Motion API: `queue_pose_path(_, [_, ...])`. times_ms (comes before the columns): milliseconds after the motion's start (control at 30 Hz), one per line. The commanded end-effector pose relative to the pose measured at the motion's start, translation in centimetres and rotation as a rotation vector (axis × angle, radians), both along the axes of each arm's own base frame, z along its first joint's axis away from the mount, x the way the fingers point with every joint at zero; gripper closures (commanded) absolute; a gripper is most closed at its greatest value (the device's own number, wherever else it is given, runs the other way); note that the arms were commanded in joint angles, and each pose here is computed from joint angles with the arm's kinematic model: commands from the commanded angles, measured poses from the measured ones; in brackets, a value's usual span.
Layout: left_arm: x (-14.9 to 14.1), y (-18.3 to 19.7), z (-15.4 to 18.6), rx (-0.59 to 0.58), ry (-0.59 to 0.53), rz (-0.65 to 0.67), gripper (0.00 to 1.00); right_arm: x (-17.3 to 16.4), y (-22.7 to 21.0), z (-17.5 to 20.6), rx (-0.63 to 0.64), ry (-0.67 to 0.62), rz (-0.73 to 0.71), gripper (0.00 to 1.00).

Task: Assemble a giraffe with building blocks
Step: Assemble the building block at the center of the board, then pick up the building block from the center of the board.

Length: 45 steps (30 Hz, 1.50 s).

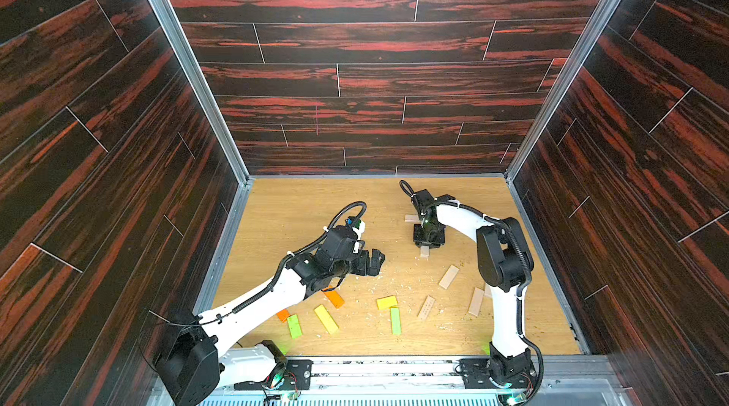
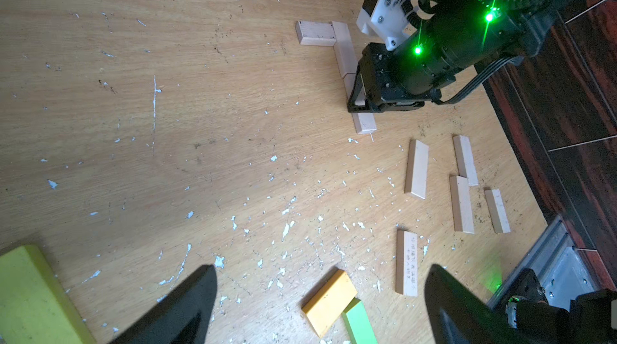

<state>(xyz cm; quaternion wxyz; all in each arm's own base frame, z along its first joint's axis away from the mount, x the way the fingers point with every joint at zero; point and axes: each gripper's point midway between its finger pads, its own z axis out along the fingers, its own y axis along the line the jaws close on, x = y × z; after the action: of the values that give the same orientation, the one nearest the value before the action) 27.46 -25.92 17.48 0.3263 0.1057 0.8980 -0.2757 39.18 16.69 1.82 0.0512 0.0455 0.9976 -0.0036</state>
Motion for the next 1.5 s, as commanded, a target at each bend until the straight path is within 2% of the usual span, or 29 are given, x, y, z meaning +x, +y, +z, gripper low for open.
queue_pose_path(0, [0.0,0.1,0.4,0.000,-0.020,0.000,0.00,-0.2,-0.5,-1.7,-0.032,0.047,-0.005,0.57])
queue_pose_path(300, [-0.1,0.1,0.4,-0.002,-0.023,-0.002,0.00,0.0,-0.4,-1.0,-0.028,0.035,-0.003,0.49])
queue_pose_path(500, [-0.1,0.1,0.9,-0.006,-0.026,-0.005,0.00,0.1,-0.2,1.3,-0.009,-0.004,-0.009,0.37])
queue_pose_path(700, [-0.4,0.3,2.7,-0.026,-0.051,-0.006,0.00,-0.5,0.3,6.6,0.026,-0.099,-0.029,0.27])
queue_pose_path(933, [-1.3,1.3,4.3,-0.054,-0.060,0.011,0.00,-3.0,-1.3,14.9,0.075,-0.255,-0.091,0.26])
queue_pose_path(1033, [-1.7,1.7,4.5,-0.054,-0.056,0.018,0.00,-4.7,-2.5,16.7,0.084,-0.298,-0.121,0.26])
queue_pose_path(1167, [-2.0,1.8,4.1,-0.052,-0.043,0.026,0.00,-7.1,-4.1,16.3,0.071,-0.283,-0.171,0.27])
queue_pose_path(1467, [-2.6,0.7,2.2,-0.028,-0.016,0.004,0.00,-11.3,-5.9,9.7,0.071,-0.180,-0.270,0.27])
